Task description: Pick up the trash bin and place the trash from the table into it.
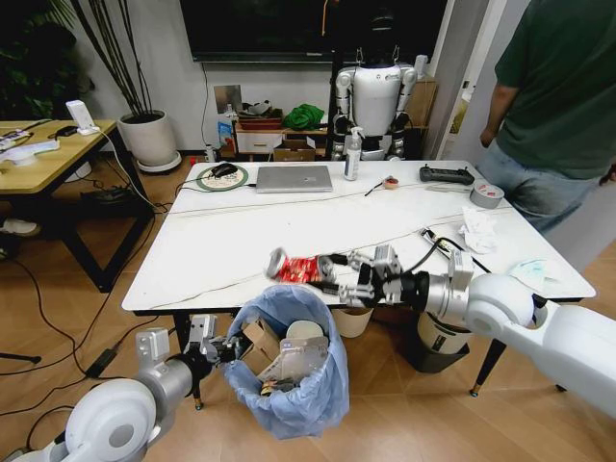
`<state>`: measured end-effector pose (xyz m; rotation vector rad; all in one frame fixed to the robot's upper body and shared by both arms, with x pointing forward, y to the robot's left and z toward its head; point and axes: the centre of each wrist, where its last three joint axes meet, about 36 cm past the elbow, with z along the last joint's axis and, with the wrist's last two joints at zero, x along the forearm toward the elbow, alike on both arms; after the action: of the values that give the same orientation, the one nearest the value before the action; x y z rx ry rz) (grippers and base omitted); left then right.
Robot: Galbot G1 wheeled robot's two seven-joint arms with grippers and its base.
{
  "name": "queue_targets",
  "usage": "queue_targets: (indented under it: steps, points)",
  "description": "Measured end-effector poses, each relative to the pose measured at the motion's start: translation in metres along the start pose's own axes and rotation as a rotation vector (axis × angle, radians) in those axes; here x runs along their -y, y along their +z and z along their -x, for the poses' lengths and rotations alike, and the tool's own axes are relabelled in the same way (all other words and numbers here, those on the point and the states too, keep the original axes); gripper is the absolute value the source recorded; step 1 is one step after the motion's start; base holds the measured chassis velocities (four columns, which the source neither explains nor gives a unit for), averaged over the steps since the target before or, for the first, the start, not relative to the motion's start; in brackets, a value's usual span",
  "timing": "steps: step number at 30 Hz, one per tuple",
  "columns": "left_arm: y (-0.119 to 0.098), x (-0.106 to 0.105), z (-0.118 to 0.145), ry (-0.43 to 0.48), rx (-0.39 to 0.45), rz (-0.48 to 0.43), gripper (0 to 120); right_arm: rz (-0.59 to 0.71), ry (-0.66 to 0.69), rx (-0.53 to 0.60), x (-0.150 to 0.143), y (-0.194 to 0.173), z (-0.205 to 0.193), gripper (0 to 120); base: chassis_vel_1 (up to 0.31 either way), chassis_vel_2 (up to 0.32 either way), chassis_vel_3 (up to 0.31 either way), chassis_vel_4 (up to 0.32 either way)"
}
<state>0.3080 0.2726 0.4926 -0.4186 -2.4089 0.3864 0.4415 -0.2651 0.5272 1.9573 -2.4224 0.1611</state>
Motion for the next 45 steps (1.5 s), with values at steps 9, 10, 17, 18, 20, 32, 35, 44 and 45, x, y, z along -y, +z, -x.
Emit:
queue_targets:
  steps: [9, 10, 17, 18, 20, 32, 35, 44, 45]
  points:
    - [0.0, 0.004, 0.004, 0.017, 0.0, -0.022, 0, -0.041, -0.052, -0.007, -0.018, 0.008, 0.012, 51, 0.0, 0.0, 0.0, 0.0]
    - [0.001, 0.004, 0.005, 0.018, -0.001, -0.023, 0, -0.043, -0.053, -0.007, -0.018, 0.009, 0.013, 51, 0.0, 0.0, 0.0, 0.0]
    - [0.0, 0.006, 0.01, 0.029, 0.001, -0.028, 0, -0.055, -0.047, -0.003, -0.014, 0.008, 0.014, 51, 0.0, 0.0, 0.0, 0.0]
    - [0.0, 0.006, 0.011, 0.032, 0.001, -0.029, 0, -0.057, -0.046, -0.002, -0.013, 0.009, 0.014, 51, 0.0, 0.0, 0.0, 0.0]
    - [-0.001, 0.007, 0.012, 0.035, 0.0, -0.03, 0, -0.057, -0.039, -0.007, -0.012, 0.013, 0.013, 55, 0.0, 0.0, 0.0, 0.0]
    - [0.0, 0.007, 0.008, 0.028, -0.008, -0.025, 0, -0.07, 0.052, -0.005, 0.004, 0.018, 0.007, 99, 0.0, 0.0, 0.0, 0.0]
    - [0.005, 0.006, 0.004, 0.015, -0.014, -0.021, 0, -0.067, 0.247, 0.037, 0.026, 0.008, 0.005, 100, 0.0, 0.0, 0.0, 0.0]
    - [0.006, 0.008, -0.003, -0.001, 0.002, -0.006, 0, -0.013, 0.737, -0.108, 0.07, 0.022, -0.032, 100, 0.0, 0.0, 0.0, 0.0]
    - [0.006, 0.008, -0.004, -0.003, 0.004, -0.003, 0, -0.003, 0.771, -0.124, 0.076, 0.027, -0.043, 100, 0.0, 0.0, 0.0, 0.0]
